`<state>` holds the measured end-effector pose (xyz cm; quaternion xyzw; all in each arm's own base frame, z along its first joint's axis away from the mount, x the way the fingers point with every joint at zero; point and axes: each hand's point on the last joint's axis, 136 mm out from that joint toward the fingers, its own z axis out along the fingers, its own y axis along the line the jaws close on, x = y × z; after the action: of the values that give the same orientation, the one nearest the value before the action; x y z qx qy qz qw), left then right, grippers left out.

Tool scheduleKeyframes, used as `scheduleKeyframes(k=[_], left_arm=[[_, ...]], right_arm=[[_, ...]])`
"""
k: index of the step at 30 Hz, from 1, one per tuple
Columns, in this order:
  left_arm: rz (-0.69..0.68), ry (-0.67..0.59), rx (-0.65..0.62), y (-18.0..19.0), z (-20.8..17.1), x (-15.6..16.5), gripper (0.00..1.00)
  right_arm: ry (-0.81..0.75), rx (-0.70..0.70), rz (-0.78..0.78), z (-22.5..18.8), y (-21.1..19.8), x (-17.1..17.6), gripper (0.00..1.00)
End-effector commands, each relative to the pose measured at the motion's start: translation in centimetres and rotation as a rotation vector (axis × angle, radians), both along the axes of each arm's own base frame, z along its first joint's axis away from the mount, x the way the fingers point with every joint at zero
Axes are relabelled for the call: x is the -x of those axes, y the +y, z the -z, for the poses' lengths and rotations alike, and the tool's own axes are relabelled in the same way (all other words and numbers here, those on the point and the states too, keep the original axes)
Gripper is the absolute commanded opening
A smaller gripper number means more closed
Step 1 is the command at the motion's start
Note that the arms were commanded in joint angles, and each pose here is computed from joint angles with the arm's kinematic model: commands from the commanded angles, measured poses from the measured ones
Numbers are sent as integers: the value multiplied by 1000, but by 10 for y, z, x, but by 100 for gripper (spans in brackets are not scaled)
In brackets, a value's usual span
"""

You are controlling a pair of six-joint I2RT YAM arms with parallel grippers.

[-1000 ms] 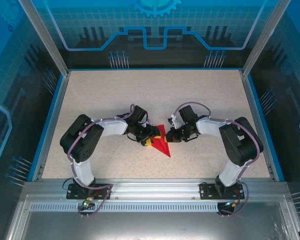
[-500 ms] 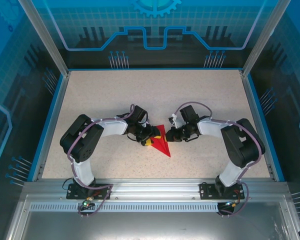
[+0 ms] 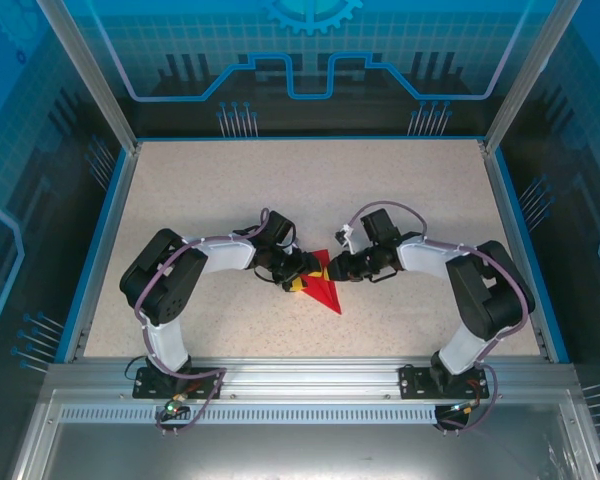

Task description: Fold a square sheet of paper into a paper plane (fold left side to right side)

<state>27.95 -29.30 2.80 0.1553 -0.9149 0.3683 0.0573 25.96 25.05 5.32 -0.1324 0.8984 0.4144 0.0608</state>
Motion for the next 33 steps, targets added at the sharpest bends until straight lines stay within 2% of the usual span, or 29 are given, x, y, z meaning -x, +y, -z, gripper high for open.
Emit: scheduleKeyframes(k=[1, 9, 12, 18, 33], left_arm=[[17, 27, -75, 7, 28, 10, 55], [20, 27, -76, 7, 28, 11, 55], [21, 25, -76, 7, 27, 11, 55], [20, 27, -78, 7, 28, 11, 55], [22, 30, -79, 7, 29, 11, 54]], right_arm=[[16, -3, -23, 4, 5, 3, 24], [22, 8, -25, 8, 4, 3, 4], [24, 5, -26, 7, 5, 3, 4], [0, -16, -27, 0, 6, 2, 18], [5, -31, -59, 0, 16, 6, 22]])
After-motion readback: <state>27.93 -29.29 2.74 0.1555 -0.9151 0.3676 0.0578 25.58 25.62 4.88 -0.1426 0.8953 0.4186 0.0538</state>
